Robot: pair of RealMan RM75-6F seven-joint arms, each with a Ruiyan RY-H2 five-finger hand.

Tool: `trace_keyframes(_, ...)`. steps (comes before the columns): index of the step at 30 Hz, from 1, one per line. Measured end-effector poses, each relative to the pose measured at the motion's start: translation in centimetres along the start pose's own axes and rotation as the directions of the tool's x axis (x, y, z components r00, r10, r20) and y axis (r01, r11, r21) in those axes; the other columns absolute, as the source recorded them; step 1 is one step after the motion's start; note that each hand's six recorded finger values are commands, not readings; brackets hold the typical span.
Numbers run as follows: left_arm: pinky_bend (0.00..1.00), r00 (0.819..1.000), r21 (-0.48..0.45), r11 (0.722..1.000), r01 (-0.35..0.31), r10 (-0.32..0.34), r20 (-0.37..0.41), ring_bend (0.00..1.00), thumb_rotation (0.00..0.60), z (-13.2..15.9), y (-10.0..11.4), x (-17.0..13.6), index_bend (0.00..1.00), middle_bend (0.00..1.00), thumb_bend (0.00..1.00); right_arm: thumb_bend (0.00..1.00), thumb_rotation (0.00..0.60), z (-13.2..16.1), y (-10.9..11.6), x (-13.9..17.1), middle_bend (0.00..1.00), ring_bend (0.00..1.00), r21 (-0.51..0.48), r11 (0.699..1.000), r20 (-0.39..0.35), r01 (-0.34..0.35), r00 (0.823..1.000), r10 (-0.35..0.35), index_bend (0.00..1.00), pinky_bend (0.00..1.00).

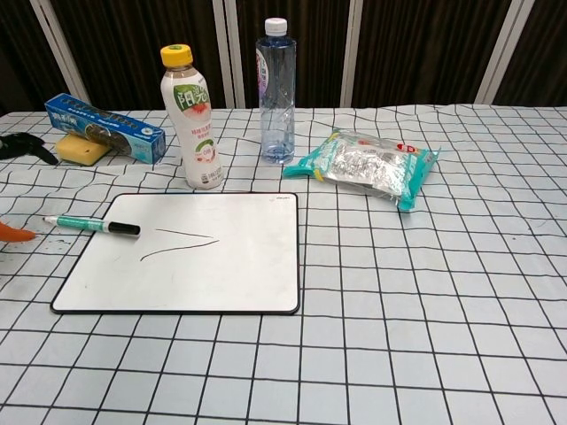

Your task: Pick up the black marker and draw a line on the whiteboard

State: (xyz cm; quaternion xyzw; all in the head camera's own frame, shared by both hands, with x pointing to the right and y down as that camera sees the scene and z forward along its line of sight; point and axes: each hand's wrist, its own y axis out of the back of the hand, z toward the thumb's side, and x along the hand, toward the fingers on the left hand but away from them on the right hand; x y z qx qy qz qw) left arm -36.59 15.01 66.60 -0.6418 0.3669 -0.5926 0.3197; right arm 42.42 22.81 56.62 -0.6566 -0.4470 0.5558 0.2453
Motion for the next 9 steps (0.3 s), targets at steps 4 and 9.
trace_keyframes(4,0.0,0.998,-0.036,0.998,-0.06,0.06,0.007,0.0,0.6,-1.9,2.9,-3.0,0.11,0.0,0.18,0.35,0.6,0.1,-0.1,0.0,0.0,0.0,0.015,1.0,-0.007,-0.001,1.0,0.001,0.0,0.0)
trace_keyframes(9,0.0,0.991,0.009,0.991,-0.131,0.13,0.042,0.0,0.6,-4.1,5.3,-6.8,0.05,0.0,0.13,0.35,0.6,0.3,-0.3,0.1,0.0,0.0,0.041,0.999,-0.023,-0.003,1.0,0.004,0.0,0.0)
